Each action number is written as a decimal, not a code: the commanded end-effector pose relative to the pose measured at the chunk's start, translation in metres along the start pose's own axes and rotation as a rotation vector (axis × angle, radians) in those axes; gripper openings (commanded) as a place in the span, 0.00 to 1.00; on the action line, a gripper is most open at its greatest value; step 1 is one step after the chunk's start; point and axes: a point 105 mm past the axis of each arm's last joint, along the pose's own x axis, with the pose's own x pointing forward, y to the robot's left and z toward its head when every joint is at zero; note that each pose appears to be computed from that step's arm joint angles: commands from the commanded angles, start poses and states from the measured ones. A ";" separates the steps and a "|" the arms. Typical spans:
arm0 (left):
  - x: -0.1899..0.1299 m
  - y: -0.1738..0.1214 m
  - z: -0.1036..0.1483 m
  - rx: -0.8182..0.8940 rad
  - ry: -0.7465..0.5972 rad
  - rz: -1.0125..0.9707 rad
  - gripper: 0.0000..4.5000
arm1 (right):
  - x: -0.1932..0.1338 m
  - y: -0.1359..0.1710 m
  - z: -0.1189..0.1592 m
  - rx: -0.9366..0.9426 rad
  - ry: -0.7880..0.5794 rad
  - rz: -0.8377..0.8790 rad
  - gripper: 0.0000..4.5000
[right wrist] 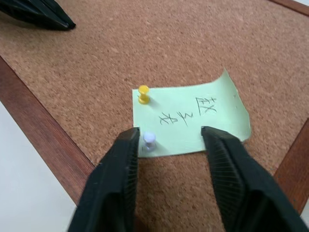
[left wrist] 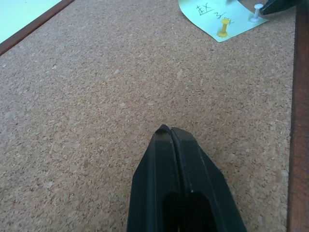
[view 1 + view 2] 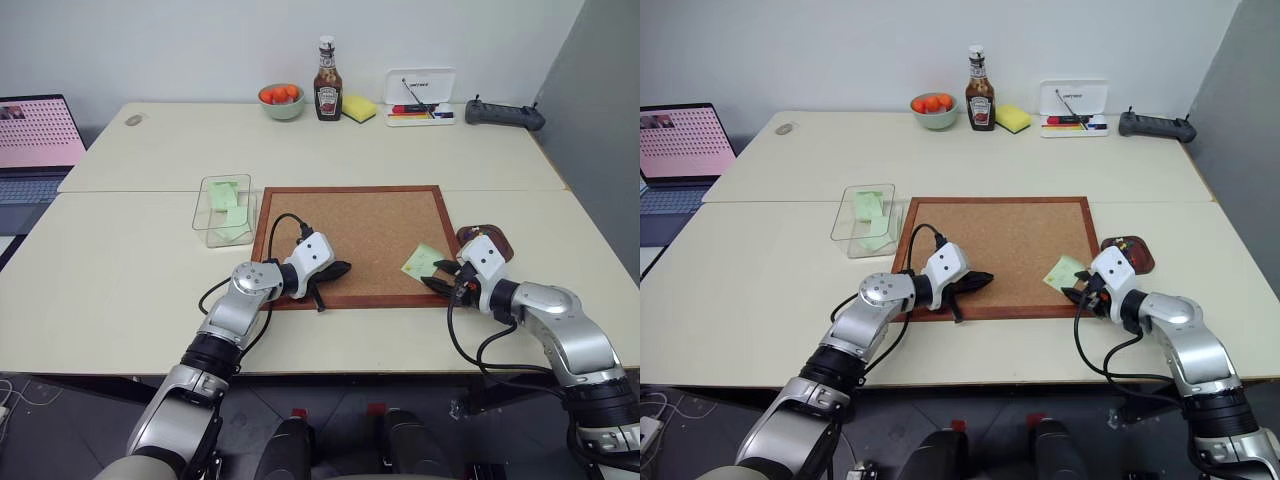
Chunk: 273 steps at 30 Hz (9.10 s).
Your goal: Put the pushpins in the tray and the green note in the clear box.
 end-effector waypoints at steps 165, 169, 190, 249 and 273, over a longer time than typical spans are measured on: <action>0.023 0.002 0.078 -0.648 -0.477 -0.061 0.57 | 0.025 0.021 0.127 -0.343 -0.331 0.091 0.00; 0.023 -0.001 0.077 -0.649 -0.471 -0.081 0.40 | 0.025 0.023 0.127 -0.335 -0.334 0.093 0.00; 0.026 -0.002 0.070 -0.617 -0.438 -0.057 0.00 | 0.025 0.023 0.130 -0.202 -0.368 0.088 0.00; -0.048 0.072 0.100 -0.196 -0.386 0.345 0.00 | -0.023 -0.076 0.106 -0.392 -0.180 -0.266 0.94; -0.154 0.177 0.024 -0.098 0.035 0.936 0.04 | 0.052 0.061 0.165 -0.229 -0.341 0.315 0.95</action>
